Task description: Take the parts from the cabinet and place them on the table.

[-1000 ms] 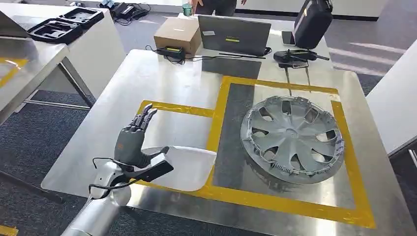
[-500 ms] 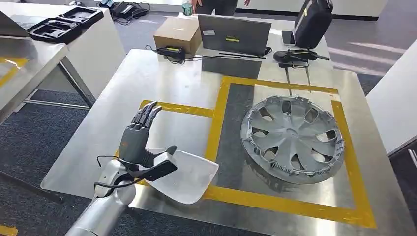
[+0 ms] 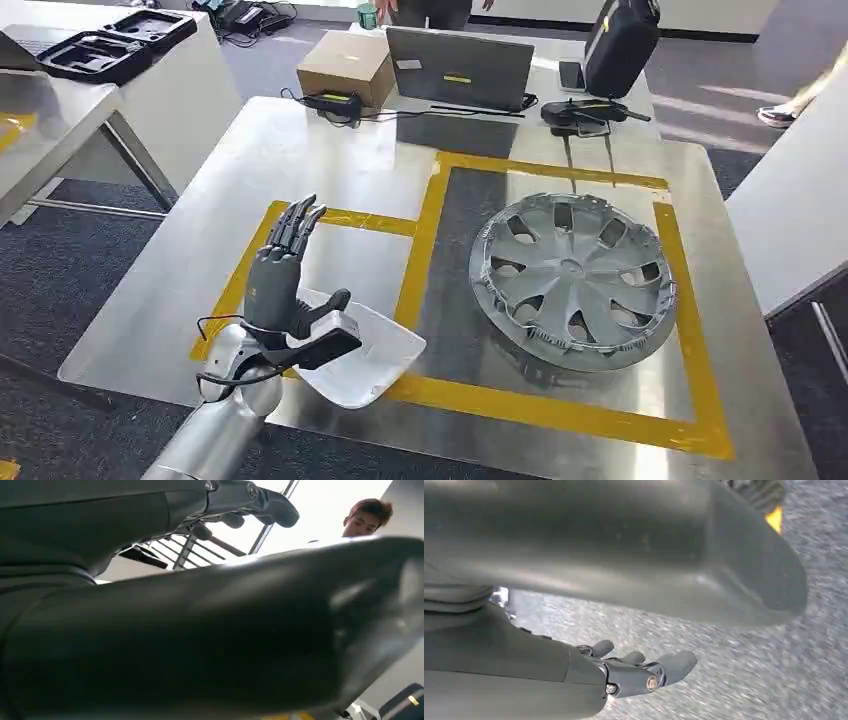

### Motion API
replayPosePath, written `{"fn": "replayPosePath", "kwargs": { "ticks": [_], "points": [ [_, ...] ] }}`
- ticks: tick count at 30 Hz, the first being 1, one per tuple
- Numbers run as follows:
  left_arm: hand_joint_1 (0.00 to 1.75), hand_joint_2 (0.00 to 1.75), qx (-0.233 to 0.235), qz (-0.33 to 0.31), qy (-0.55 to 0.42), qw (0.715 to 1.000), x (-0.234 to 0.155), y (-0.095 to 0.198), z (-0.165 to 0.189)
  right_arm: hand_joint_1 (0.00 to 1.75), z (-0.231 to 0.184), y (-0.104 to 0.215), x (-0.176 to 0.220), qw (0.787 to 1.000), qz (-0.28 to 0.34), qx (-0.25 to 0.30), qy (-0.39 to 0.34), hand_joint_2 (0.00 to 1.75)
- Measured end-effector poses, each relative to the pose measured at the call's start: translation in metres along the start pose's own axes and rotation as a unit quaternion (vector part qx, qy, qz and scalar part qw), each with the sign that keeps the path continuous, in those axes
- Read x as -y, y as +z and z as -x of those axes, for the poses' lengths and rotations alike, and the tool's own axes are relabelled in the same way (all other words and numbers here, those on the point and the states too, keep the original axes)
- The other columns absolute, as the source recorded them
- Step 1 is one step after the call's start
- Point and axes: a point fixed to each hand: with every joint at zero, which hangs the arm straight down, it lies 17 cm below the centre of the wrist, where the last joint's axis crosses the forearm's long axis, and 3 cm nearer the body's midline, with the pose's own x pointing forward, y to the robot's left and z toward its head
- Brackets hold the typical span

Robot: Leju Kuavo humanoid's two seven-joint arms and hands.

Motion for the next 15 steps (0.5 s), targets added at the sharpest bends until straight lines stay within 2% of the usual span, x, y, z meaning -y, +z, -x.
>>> {"fn": "replayPosePath", "kwargs": {
  "ticks": [12, 15],
  "points": [
    [0.0, 0.0, -0.003, -0.006, -0.001, 1.0, -0.001, 0.008, 0.006, 0.0, 0.002, 0.0, 0.001, 1.0, -0.002, -0.004, 0.006, 0.0],
    [0.0, 0.0, -0.002, -0.009, -0.003, 1.0, -0.003, 0.01, 0.008, 0.0, 0.009, 0.001, -0.009, 1.0, -0.01, -0.01, 0.008, 0.0]
  ]
}}
